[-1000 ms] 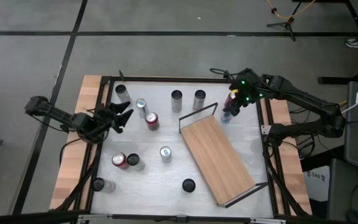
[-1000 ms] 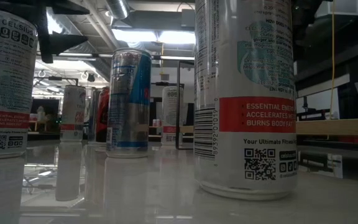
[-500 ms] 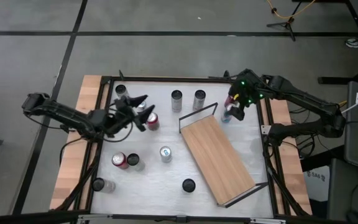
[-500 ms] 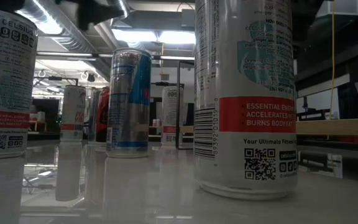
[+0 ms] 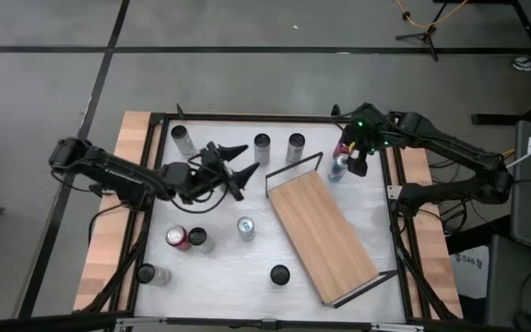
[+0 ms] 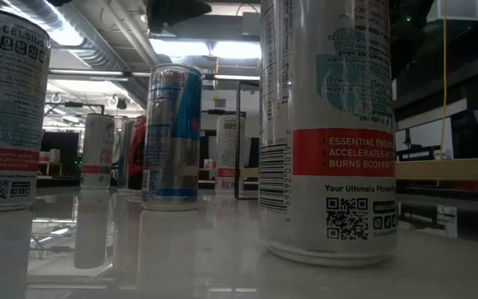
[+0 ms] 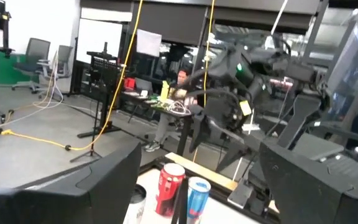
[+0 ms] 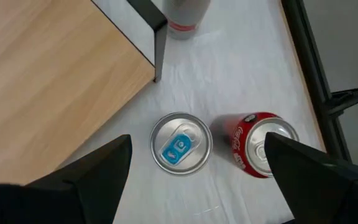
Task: Place canned beverage on shelf
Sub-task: Put the blue soda can on the shelf
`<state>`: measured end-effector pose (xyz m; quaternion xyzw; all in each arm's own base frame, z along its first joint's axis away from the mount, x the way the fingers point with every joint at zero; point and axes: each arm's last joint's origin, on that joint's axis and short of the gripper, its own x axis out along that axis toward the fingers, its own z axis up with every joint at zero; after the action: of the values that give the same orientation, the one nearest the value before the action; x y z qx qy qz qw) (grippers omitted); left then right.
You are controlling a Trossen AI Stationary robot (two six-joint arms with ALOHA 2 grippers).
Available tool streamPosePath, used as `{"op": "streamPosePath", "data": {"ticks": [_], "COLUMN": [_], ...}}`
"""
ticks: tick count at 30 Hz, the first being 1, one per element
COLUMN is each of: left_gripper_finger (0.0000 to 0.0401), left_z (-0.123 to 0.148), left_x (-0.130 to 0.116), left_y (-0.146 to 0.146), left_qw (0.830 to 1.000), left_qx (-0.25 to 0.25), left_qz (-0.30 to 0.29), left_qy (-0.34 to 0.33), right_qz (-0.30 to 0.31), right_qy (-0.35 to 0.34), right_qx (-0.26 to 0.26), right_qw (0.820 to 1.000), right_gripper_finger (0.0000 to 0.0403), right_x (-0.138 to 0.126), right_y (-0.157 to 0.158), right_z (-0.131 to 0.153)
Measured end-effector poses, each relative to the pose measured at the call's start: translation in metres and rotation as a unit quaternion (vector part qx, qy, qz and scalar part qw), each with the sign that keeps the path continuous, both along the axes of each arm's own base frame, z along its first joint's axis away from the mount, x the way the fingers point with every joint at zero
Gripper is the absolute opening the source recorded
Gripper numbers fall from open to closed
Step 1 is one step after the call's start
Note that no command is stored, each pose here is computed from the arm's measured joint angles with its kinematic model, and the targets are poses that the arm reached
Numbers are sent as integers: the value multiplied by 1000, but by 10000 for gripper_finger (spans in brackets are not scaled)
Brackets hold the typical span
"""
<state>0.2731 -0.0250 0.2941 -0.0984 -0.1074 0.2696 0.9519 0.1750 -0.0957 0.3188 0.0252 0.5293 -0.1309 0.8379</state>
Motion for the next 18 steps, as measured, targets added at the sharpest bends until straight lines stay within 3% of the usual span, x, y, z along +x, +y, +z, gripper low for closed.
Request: {"op": "streamPosePath", "data": {"ticks": [9, 18], "left_gripper_finger": [322, 322], "left_z": [-15, -15], "left_x": [11, 11], "left_y": [-2, -2], "left_qw": [999, 999], "left_qx": [-33, -33], "left_qz": [-7, -10], "left_qy": [5, 4], "right_qz": [9, 10], "right_qy": [3, 4], "right_qx": [-9, -9], "right_qw": [1000, 1000], "right_gripper_finger": [356, 356], "right_x": [0, 2], "right_y": [0, -1], "right_z": [0, -7]}}
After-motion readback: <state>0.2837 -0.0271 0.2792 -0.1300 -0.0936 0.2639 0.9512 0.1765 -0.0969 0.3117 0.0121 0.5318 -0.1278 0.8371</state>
